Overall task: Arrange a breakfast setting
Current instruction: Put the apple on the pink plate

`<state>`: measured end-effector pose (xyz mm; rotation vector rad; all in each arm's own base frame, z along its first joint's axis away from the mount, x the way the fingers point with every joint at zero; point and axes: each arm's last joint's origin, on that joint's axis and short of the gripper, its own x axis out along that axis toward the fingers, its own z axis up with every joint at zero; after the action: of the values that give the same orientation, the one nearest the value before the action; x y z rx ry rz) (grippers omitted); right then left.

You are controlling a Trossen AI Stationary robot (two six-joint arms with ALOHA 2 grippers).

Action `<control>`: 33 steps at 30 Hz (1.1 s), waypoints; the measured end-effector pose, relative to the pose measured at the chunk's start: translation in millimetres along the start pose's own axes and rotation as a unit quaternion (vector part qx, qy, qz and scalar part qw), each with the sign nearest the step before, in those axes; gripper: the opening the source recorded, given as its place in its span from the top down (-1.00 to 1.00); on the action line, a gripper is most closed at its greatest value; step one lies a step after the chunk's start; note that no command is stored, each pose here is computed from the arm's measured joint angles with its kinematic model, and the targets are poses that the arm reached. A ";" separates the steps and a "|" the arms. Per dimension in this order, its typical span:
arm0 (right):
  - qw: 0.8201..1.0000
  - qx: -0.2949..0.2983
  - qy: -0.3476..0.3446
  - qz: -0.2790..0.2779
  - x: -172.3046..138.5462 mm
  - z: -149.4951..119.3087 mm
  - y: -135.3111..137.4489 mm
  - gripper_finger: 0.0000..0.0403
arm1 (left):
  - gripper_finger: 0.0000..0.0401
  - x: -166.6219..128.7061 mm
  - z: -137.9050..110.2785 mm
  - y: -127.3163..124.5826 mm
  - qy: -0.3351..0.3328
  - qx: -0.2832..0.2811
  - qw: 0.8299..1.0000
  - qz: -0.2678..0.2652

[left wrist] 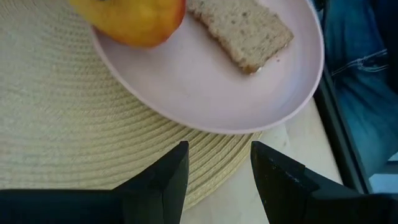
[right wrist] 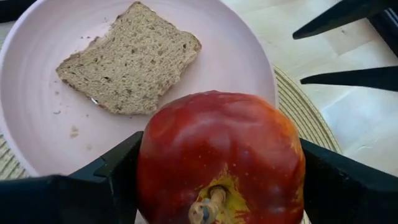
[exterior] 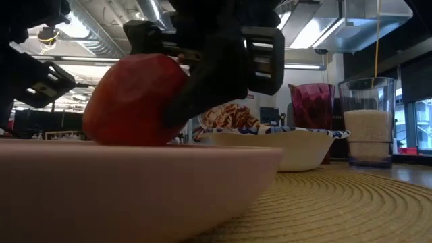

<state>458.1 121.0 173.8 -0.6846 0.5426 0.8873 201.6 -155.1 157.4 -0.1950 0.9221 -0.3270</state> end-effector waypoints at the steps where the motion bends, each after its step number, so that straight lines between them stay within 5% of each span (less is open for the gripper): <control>1: 1.000 0.000 0.001 0.001 0.1 -0.1 0.3 -0.56 | 0.18 0.0 -0.2 0.2 0.001 0.000 1.000 0.001; 33: 0.998 -0.013 -0.058 0.012 -2.6 10.7 -4.9 -0.83 | 0.18 0.0 -1.6 3.7 0.013 0.009 1.000 0.011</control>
<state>462.5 125.3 184.2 -0.6464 0.4378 0.9511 201.0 -151.7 155.3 -0.1634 0.9459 -0.3180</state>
